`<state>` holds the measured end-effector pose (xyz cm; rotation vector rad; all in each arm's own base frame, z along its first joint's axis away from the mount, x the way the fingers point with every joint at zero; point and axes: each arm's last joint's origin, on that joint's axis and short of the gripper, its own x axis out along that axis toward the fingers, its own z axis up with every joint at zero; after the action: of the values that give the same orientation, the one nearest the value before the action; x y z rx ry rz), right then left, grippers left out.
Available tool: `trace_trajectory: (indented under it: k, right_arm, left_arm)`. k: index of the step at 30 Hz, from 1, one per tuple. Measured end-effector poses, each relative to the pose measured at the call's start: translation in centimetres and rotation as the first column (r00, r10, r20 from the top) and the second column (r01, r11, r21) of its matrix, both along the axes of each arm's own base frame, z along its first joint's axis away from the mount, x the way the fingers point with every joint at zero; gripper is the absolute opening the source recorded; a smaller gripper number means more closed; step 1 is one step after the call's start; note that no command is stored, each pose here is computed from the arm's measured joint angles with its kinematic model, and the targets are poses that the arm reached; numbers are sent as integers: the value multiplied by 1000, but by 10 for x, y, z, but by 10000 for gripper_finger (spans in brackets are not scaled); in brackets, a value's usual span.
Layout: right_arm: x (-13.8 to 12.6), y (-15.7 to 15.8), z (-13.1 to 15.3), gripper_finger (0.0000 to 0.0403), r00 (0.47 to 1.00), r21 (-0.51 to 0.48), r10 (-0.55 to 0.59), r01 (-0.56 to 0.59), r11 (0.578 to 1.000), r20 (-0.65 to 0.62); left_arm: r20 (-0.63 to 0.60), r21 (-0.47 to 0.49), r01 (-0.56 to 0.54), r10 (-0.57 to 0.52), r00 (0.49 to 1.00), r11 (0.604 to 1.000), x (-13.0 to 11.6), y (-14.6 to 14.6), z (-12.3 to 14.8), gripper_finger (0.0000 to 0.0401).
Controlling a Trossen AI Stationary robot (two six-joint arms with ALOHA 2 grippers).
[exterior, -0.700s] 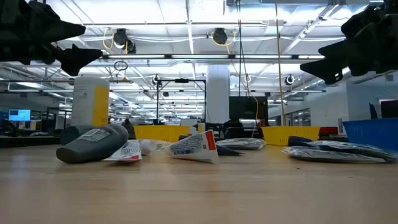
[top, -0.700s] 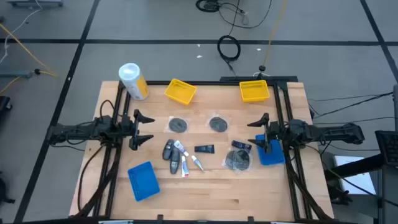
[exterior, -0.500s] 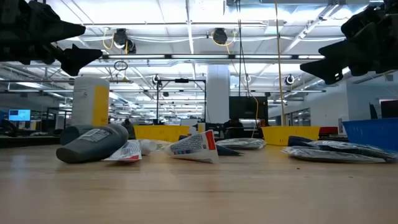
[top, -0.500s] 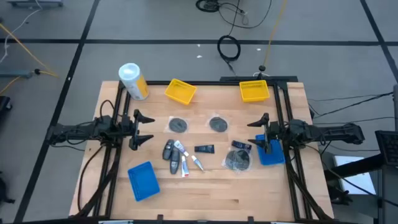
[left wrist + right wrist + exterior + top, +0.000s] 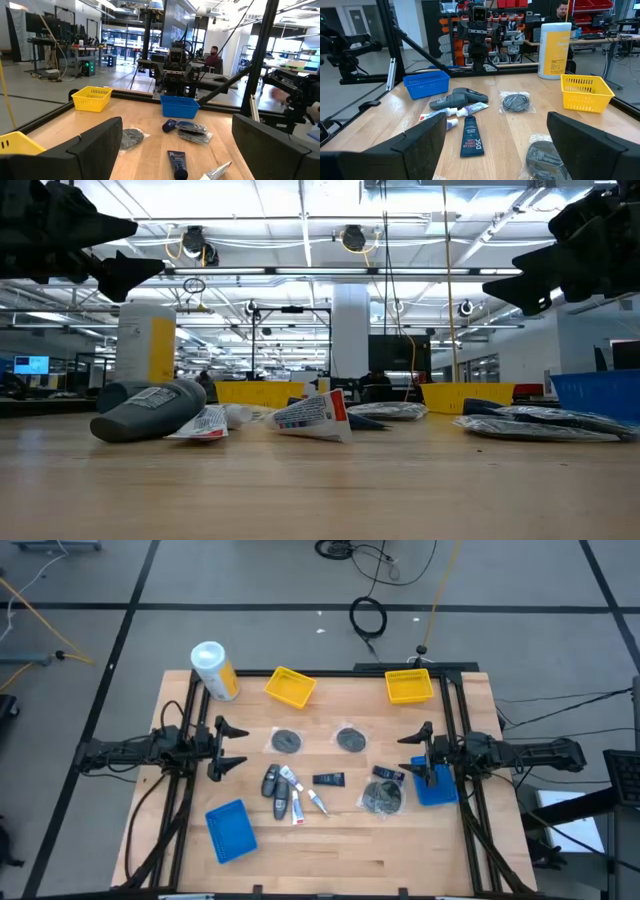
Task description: Pick & Place Travel size toiletries
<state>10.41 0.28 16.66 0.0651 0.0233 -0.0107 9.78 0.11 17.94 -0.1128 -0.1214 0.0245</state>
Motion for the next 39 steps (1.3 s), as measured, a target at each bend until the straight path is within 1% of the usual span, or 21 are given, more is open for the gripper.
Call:
trace_trajectory:
  k: [22, 24, 26, 31, 35, 39]
  right_arm:
    - [0, 0, 1, 336, 1000, -1, -1, 1, 1000, 12]
    - [0, 0, 1, 336, 1000, -28, -1, 1, 1000, 12]
    - [0, 0, 2, 336, 1000, -31, 0, 1, 1000, 22]
    - [0, 0, 7, 336, 997, 71, -2, -3, 997, 78]
    - [0, 0, 13, 336, 991, 94, 1, -13, 996, 132]
    - [0, 0, 18, 336, 983, 243, -4, -41, 969, 182]
  left_arm:
    - [0, 1, 1, -1, 1000, 1000, 0, 0, 0, 365]
    - [0, 1, 0, 0, 1000, 1000, 0, 0, 0, 365]
    - [-1, 1, 0, 0, 1000, 1000, 0, 0, 0, 365]
    - [1, 1, 0, 0, 1000, 1000, 0, 0, 0, 365]
    - [3, 0, 1, -1, 1000, 1000, 0, 0, 0, 365]
    - [4, -2, 1, -1, 1000, 1000, 0, 0, 0, 365]
